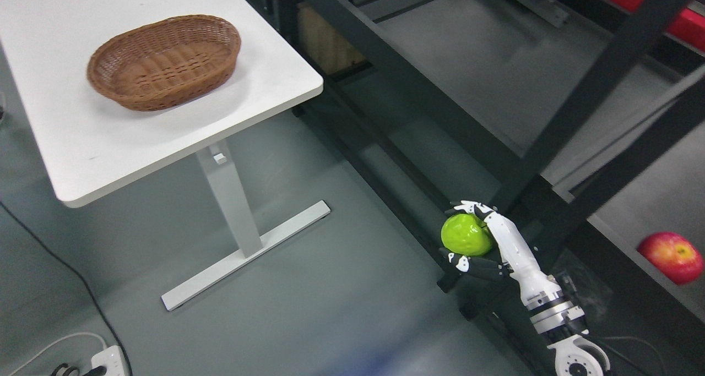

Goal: Place green apple on left shelf middle layer
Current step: 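Turn toward the black shelf carrying the apple in the right hand, then move the held apple over the shelf layer near the other fruits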

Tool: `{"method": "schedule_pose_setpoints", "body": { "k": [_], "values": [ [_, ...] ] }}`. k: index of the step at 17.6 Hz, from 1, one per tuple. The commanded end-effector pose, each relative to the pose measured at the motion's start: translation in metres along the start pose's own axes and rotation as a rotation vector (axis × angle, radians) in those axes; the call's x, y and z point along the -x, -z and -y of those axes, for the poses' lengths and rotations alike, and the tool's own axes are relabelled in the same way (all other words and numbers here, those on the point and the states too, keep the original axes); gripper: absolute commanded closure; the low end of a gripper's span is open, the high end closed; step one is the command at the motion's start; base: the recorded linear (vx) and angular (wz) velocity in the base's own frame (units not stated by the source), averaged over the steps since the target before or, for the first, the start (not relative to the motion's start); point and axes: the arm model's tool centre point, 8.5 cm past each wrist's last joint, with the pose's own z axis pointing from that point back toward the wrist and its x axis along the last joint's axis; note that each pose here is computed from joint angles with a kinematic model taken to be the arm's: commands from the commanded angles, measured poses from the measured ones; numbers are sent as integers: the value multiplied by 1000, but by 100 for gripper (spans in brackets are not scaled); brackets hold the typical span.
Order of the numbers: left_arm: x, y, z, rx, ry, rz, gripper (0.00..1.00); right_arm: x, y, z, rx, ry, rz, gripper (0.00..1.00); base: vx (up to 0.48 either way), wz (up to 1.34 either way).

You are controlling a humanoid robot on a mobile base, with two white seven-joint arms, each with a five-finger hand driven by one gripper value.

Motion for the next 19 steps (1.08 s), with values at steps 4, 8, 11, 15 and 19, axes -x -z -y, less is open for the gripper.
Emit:
{"method": "schedule_pose_setpoints", "body": {
  "k": [4,8,11,15,19],
  "values": [
    [-14,-2,-11,-16,4,22,0,8,2,5,45,23,-77,100,-169,-814],
    [-14,-2,-11,-16,4,22,0,15,0,16,86,26,-119,100,-116,-897],
    [-14,-2,-11,-16,5,22,0,16,0,17,89,25,-122,100,-121,-849],
    [-14,-2,-11,-16,5,22,0,16,-1,17,88,25,-123,100,-99,-588],
    [-14,-2,-11,-16,5,22,0,16,0,17,89,25,-123,100,2,-276]
  ]
}}
